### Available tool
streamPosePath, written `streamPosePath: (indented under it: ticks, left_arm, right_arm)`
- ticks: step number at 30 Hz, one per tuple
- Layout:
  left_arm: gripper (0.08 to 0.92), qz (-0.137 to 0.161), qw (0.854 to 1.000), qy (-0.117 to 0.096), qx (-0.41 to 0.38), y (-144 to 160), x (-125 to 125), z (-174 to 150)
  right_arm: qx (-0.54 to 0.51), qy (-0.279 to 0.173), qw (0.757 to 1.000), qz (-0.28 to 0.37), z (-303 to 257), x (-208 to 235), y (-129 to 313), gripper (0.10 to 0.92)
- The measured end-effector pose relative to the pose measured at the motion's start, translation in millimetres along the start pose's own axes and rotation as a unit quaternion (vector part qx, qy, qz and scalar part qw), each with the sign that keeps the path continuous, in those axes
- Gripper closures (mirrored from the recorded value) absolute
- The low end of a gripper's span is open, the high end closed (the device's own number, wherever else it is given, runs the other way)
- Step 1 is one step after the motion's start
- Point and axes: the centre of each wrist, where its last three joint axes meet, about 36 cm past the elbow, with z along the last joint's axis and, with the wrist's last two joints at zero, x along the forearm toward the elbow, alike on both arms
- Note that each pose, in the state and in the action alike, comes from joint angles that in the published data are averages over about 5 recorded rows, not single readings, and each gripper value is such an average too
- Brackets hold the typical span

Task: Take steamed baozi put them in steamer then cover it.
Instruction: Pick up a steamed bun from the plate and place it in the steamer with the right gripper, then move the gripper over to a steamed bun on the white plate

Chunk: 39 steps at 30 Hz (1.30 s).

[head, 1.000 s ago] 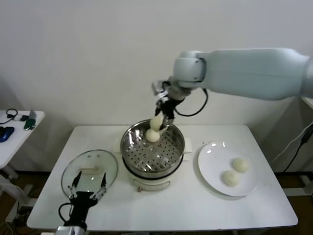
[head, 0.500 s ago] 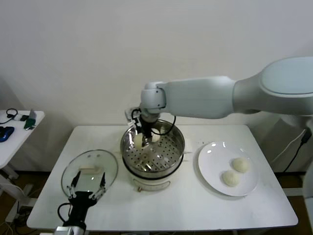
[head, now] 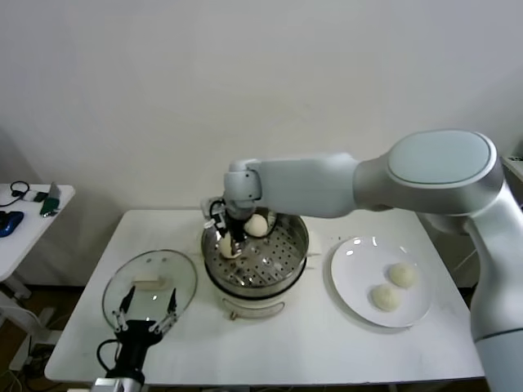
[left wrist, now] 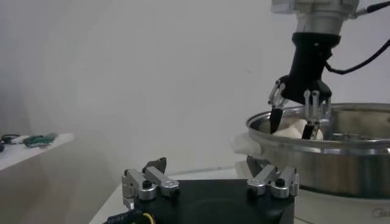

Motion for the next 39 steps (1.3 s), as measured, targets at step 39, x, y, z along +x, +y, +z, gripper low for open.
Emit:
streamPosePath:
  ticks: [39]
  left_arm:
    - [0.177,0.008,1.000,-0.005,-0.006,-4,3,-12]
  right_arm:
    - [-0.141,0.035,0.988,-0.045,315,103,199,0.200]
